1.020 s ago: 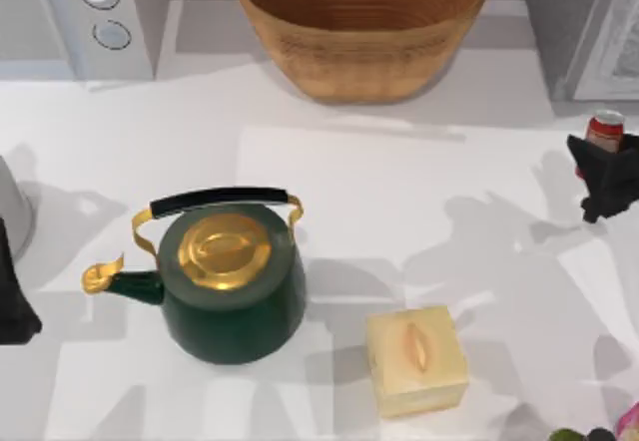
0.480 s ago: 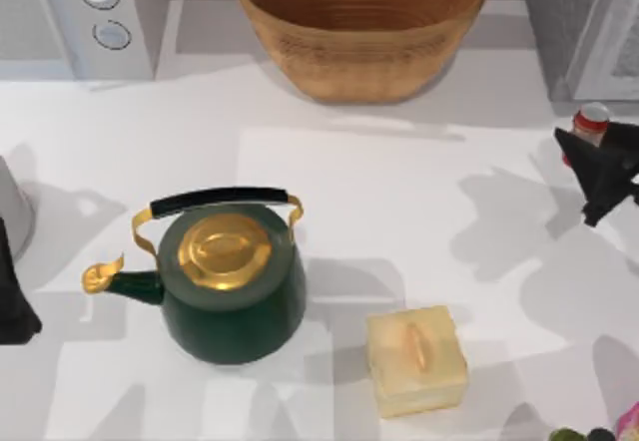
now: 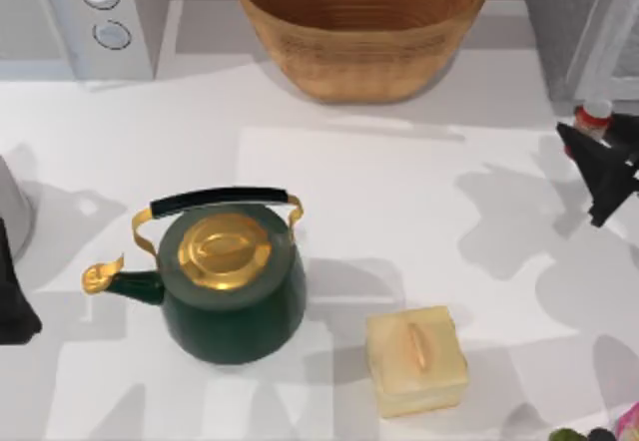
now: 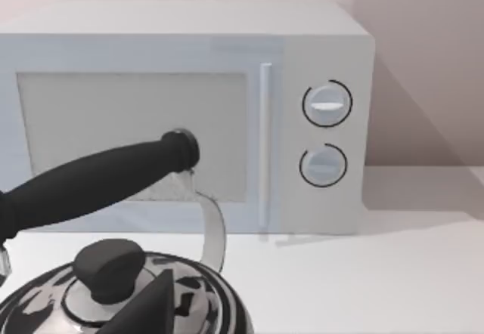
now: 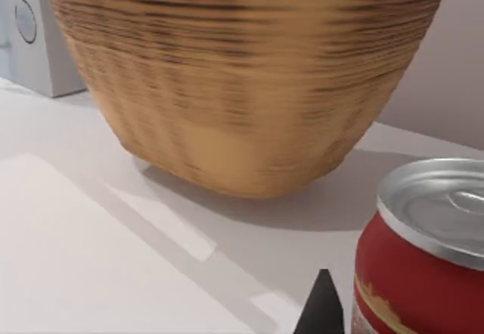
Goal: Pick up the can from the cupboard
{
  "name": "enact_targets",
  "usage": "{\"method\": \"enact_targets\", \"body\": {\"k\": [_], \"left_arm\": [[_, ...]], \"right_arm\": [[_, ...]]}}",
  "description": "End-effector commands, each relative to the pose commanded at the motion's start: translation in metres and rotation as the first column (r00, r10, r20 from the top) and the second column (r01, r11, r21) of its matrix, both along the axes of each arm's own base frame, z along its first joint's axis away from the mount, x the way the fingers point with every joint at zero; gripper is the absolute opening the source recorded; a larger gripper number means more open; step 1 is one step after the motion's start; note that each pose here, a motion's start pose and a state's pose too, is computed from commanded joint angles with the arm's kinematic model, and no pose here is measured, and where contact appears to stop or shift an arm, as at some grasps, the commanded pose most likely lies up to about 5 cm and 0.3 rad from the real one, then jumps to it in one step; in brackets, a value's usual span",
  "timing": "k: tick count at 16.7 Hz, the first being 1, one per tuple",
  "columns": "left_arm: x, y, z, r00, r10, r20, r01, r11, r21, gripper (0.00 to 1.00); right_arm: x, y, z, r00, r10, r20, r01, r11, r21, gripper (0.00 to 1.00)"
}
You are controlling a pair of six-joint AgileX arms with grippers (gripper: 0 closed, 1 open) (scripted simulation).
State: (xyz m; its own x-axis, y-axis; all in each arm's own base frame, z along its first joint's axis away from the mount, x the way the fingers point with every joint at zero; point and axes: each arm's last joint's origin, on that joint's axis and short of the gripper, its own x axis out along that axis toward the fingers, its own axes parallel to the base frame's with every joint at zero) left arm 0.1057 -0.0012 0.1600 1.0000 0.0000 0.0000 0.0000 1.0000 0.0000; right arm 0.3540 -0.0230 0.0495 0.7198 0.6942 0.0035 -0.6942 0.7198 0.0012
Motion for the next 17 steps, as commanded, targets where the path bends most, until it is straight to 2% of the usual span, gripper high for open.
{"method": "enact_targets", "body": {"k": [14, 17], "left_arm": [[0.000, 0.000, 0.000, 1.000, 0.000, 0.000, 0.000, 1.000, 0.000, 1.00], [0.000, 0.000, 0.000, 1.000, 0.000, 0.000, 0.000, 1.000, 0.000, 1.00]], "right_arm": [[0.017, 0.017, -0.006, 1.000, 0.000, 0.000, 0.000, 1.000, 0.000, 0.00], [0.017, 0.017, -0.006, 1.000, 0.000, 0.000, 0.000, 1.000, 0.000, 0.23]]}}
